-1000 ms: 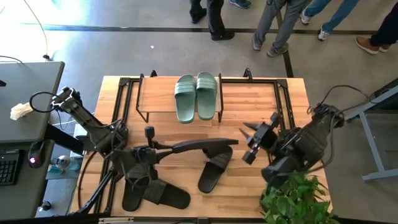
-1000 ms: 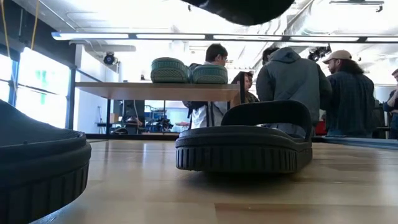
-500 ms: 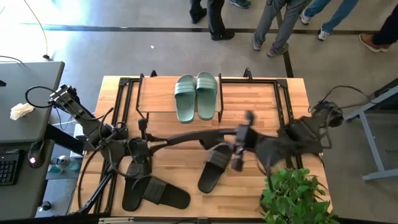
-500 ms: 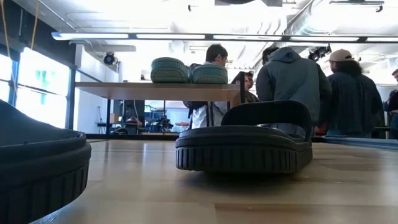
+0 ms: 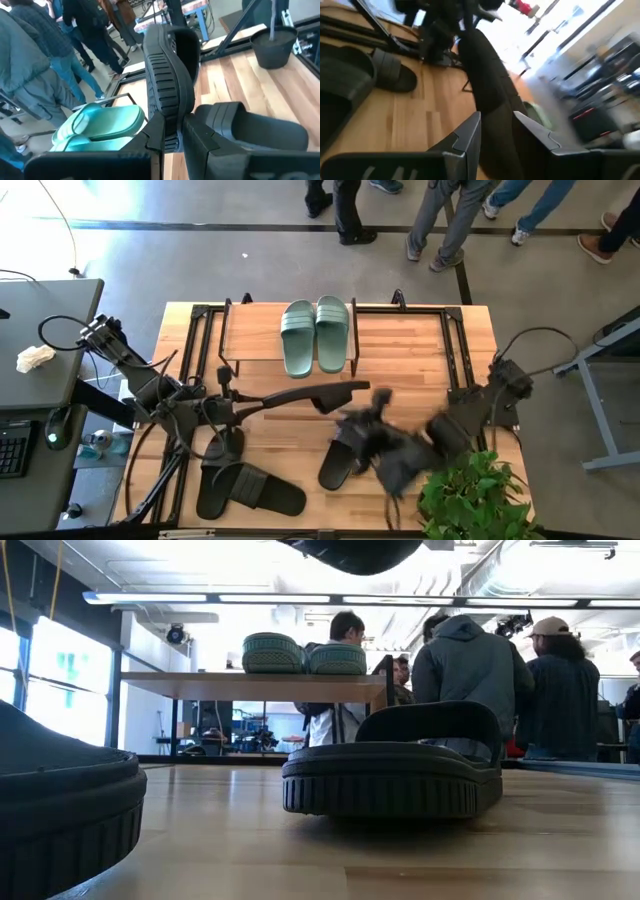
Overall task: Pick and place slides into the shelf
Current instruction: Put the black slide under the shelf
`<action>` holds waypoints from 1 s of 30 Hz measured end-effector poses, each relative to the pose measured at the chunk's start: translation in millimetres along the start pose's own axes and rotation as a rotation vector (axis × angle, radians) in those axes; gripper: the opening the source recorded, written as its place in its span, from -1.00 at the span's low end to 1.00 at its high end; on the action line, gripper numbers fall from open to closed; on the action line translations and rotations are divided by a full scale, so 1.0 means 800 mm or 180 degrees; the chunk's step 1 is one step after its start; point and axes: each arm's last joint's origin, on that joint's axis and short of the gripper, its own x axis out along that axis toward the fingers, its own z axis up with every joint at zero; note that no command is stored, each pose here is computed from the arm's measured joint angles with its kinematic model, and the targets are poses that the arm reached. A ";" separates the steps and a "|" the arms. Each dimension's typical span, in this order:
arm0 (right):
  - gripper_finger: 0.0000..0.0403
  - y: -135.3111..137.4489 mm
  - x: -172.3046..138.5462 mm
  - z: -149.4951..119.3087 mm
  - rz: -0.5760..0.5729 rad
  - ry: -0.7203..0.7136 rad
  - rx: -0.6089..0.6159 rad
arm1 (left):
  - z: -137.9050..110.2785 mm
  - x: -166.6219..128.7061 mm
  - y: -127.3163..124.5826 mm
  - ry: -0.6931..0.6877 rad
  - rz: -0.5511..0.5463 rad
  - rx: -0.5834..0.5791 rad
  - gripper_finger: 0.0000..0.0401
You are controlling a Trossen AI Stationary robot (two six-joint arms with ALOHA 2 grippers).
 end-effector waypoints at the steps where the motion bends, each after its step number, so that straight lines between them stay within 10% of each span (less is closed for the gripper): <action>1: -0.49 0.011 -0.009 -0.004 -0.0051 -0.0001 -0.0050 | 0.000 -0.002 0.002 -0.0007 -0.0005 -0.0021 -0.86; 14: -0.49 0.058 -0.023 -0.072 -0.1131 -0.0209 0.0435 | -0.003 -0.025 0.032 -0.0058 -0.0029 -0.0161 -0.86; 25: -0.49 0.015 0.017 -0.065 -0.1298 0.0141 0.0477 | -0.002 -0.024 0.032 -0.0066 -0.0031 -0.0174 -0.86; 30: -0.49 -0.007 0.050 -0.039 -0.0773 0.0419 0.0523 | -0.002 -0.024 0.032 -0.0066 -0.0042 -0.0150 -0.86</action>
